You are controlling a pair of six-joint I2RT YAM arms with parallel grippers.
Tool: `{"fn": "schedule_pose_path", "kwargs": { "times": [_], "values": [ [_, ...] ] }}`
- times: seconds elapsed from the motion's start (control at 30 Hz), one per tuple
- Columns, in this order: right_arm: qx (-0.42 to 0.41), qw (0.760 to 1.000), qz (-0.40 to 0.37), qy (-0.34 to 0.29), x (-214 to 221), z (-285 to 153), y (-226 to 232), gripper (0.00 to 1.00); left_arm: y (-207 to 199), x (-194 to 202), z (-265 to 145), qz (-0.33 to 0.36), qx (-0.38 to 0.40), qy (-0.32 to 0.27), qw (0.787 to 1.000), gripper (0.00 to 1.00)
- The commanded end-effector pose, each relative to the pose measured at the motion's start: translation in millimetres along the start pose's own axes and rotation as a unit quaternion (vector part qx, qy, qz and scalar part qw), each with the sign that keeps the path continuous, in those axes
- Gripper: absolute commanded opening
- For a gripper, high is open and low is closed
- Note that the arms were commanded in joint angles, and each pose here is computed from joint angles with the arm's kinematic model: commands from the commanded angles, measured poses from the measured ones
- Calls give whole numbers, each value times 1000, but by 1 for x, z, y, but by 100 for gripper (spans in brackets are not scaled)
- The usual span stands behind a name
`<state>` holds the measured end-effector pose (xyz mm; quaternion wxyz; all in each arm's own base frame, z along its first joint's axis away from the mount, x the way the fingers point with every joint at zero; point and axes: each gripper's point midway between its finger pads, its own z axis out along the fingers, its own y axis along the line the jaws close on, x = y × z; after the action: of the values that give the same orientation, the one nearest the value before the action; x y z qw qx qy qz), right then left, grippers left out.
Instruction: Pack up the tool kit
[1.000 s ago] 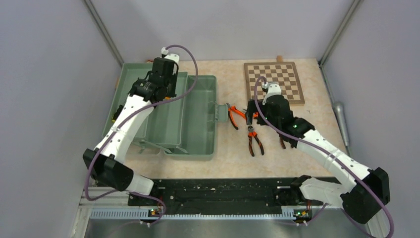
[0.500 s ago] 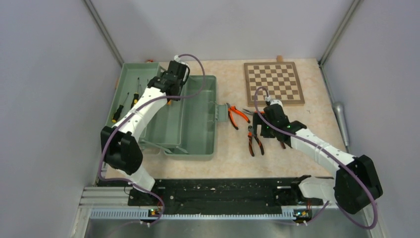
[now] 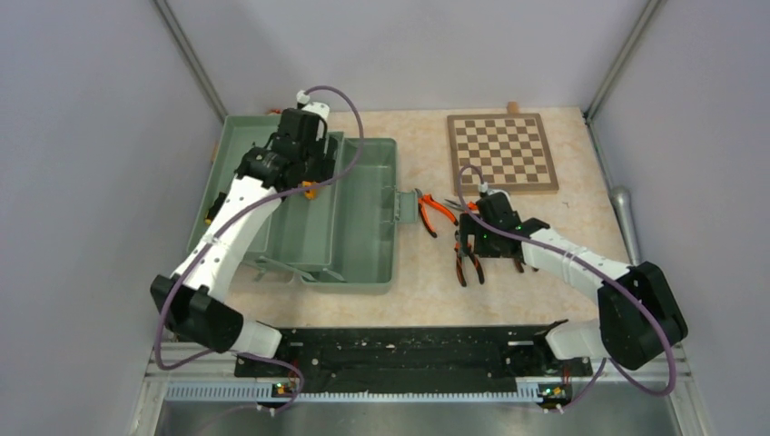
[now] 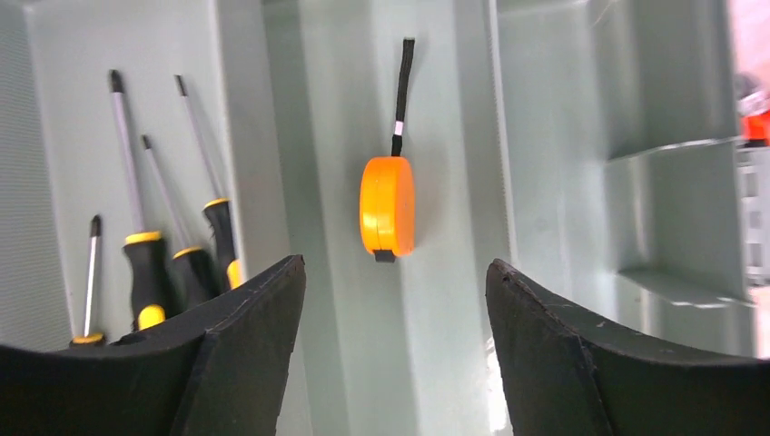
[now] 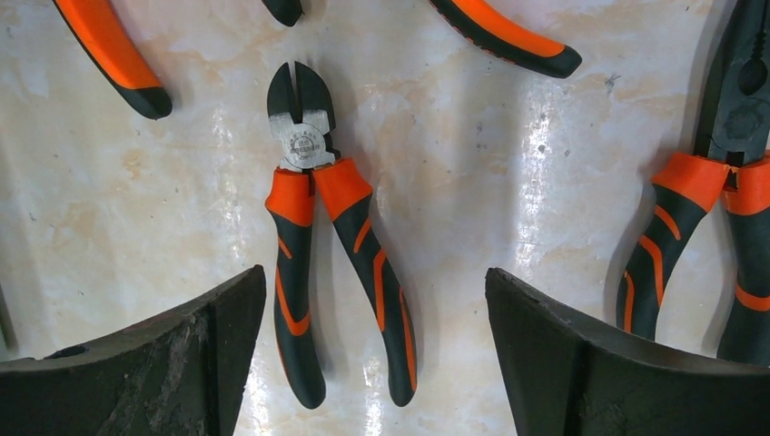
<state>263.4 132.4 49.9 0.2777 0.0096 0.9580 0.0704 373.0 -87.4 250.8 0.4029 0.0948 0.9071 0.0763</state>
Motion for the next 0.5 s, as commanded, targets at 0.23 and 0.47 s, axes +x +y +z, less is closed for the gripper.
{"fn": "schedule_pose_path", "kwargs": {
  "times": [0.23,0.47],
  "values": [
    [-18,1000,-14,6,-8,7,9,75,1,-57,-116,-123,108,-218,962,79],
    [-10,999,-22,26,2,15,6,65,6,-54,-137,-162,119,-257,945,79]
  ]
}}
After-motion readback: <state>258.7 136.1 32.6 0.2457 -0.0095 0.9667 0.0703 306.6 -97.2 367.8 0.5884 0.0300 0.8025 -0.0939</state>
